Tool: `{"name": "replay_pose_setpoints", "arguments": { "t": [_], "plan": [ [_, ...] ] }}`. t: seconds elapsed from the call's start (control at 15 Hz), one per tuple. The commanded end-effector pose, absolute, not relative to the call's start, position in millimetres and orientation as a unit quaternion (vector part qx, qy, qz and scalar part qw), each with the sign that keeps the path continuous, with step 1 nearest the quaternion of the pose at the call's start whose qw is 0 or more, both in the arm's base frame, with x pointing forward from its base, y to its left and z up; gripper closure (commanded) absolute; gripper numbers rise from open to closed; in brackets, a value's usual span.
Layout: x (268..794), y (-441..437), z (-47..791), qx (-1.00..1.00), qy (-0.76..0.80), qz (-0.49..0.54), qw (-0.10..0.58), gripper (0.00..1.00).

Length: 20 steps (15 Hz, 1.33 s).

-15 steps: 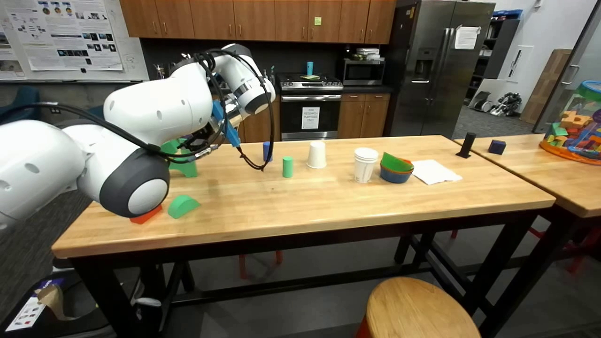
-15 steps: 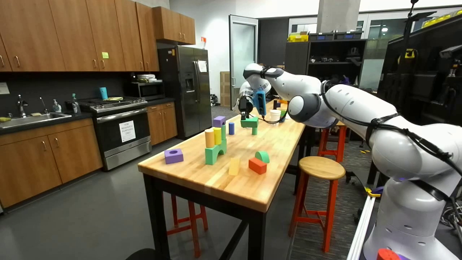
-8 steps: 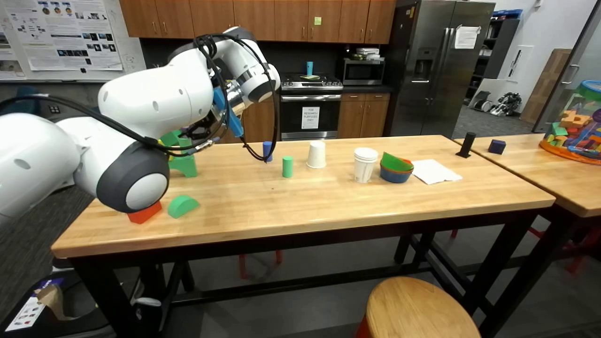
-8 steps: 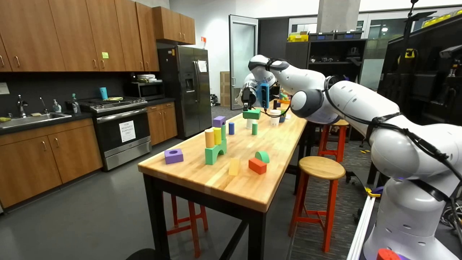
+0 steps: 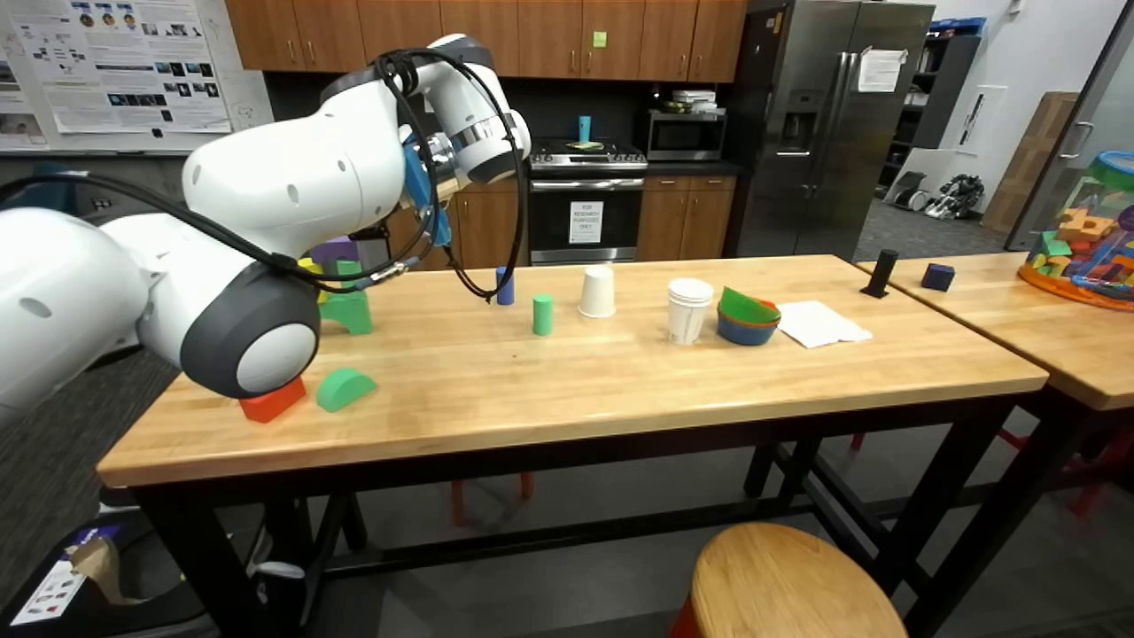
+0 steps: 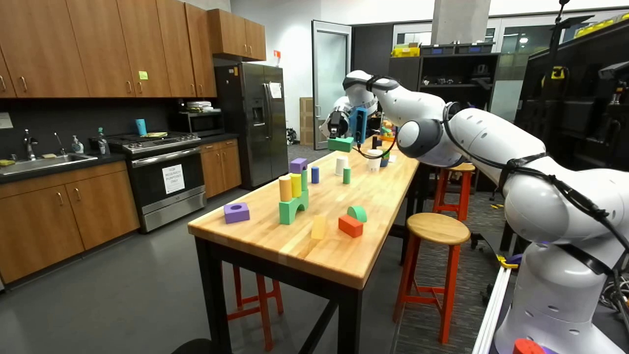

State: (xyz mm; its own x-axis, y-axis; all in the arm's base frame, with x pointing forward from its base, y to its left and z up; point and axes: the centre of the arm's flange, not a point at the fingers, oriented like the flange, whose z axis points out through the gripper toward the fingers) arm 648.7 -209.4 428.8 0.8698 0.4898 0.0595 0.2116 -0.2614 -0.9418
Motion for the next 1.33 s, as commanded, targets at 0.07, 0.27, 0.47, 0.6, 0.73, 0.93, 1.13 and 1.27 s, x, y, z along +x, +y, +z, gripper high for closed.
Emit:
{"name": "replay_pose_setpoints", "arguments": {
  "t": [0.07,0.27,0.47,0.6,0.73,0.93,1.13,1.27],
  "plan": [
    [618,-194,415,-0.781,-0.205,0.138,0.574,0.84],
    [618,-196,396,-0.78,-0.19,0.154,0.577,0.84],
    [619,-198,378,-0.775,-0.176,0.168,0.583,0.84],
    [620,-199,368,-0.772,-0.169,0.174,0.587,0.84],
    [621,-199,361,-0.77,-0.164,0.179,0.59,0.84],
    [621,-199,356,-0.77,-0.16,0.183,0.59,0.84],
    [622,-201,353,-0.771,-0.157,0.185,0.588,0.84],
    [622,-203,351,-0.772,-0.152,0.188,0.588,0.84]
  ]
}}
